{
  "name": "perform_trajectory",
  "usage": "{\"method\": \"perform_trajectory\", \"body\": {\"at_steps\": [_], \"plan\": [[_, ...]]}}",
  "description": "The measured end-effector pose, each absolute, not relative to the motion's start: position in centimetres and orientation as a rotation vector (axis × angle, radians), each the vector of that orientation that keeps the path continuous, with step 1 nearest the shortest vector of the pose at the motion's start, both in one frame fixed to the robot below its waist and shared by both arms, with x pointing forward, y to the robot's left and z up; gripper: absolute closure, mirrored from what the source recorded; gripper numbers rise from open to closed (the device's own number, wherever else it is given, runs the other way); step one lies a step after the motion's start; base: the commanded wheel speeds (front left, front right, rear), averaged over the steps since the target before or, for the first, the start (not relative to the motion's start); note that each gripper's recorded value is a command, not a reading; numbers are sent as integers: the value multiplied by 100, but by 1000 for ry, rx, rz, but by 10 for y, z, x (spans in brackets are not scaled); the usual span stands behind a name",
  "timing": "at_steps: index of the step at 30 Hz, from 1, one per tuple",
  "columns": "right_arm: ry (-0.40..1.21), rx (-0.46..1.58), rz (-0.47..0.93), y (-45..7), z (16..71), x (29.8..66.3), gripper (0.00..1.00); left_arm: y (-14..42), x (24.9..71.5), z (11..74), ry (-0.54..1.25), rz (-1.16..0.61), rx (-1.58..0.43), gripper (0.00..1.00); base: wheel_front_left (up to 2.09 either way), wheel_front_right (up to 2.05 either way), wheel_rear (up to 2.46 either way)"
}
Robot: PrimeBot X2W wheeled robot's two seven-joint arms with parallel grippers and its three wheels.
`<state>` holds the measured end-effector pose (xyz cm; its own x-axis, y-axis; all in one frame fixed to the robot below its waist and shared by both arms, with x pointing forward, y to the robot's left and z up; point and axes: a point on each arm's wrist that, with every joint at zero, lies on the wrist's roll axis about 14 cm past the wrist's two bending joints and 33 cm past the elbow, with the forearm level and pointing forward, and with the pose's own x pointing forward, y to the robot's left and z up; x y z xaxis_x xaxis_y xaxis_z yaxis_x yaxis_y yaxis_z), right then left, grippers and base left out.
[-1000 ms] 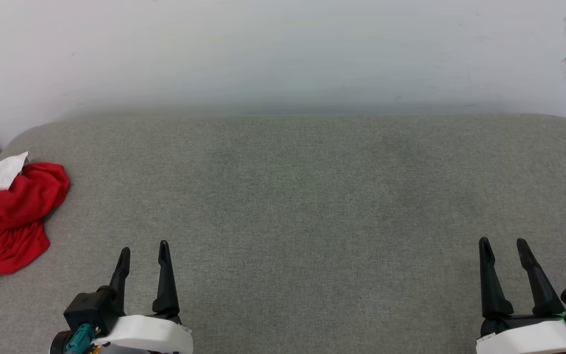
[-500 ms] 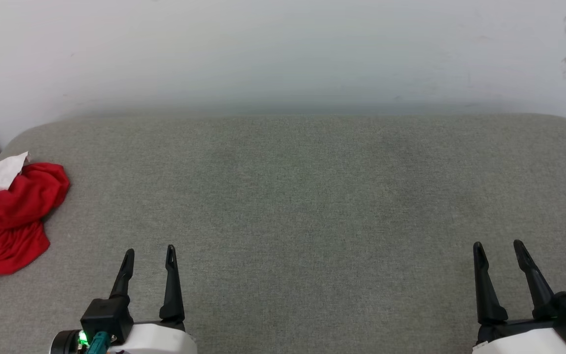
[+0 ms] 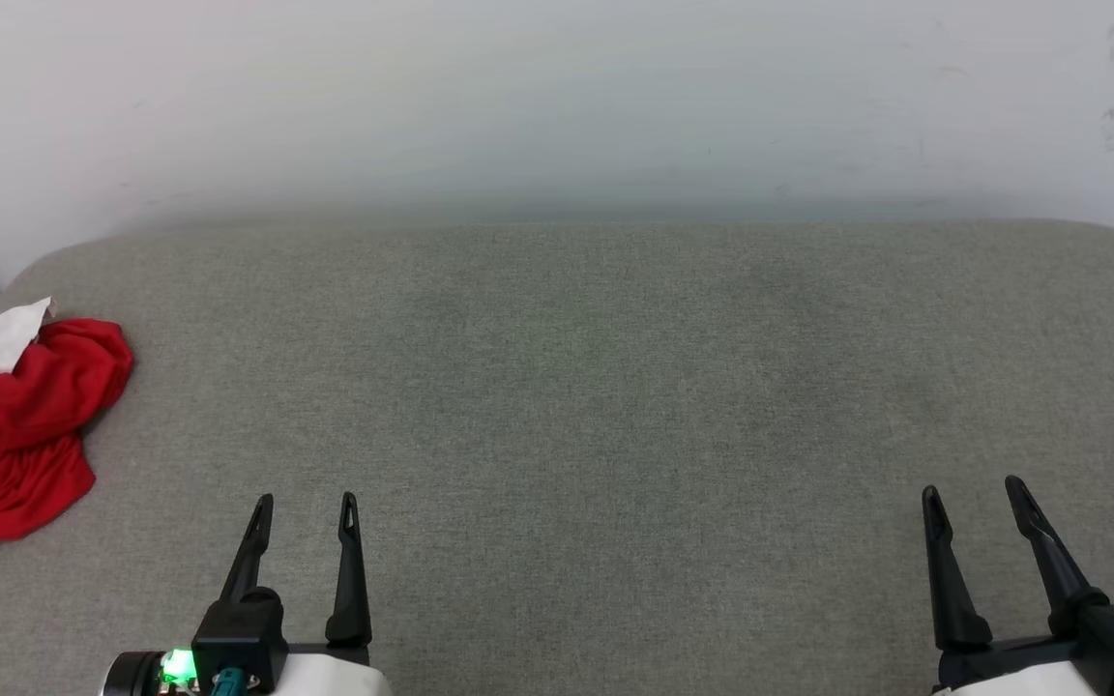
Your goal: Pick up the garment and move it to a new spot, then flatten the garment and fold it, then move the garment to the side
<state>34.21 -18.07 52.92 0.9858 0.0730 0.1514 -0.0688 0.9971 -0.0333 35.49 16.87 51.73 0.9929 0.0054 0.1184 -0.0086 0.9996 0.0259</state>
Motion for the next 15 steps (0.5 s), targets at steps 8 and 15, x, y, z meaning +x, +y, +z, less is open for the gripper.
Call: {"method": "perform_trajectory", "body": {"at_steps": [8, 15], "plan": [[-149, 4, 63, -183, 528, 343, 0, 171, 354, 516, -114, 13, 23, 0, 0, 0, 0], [-142, 22, 57, -184, 525, 342, 0, 173, 354, 515, -111, 20, 20, 0, 0, 0, 0]]}}
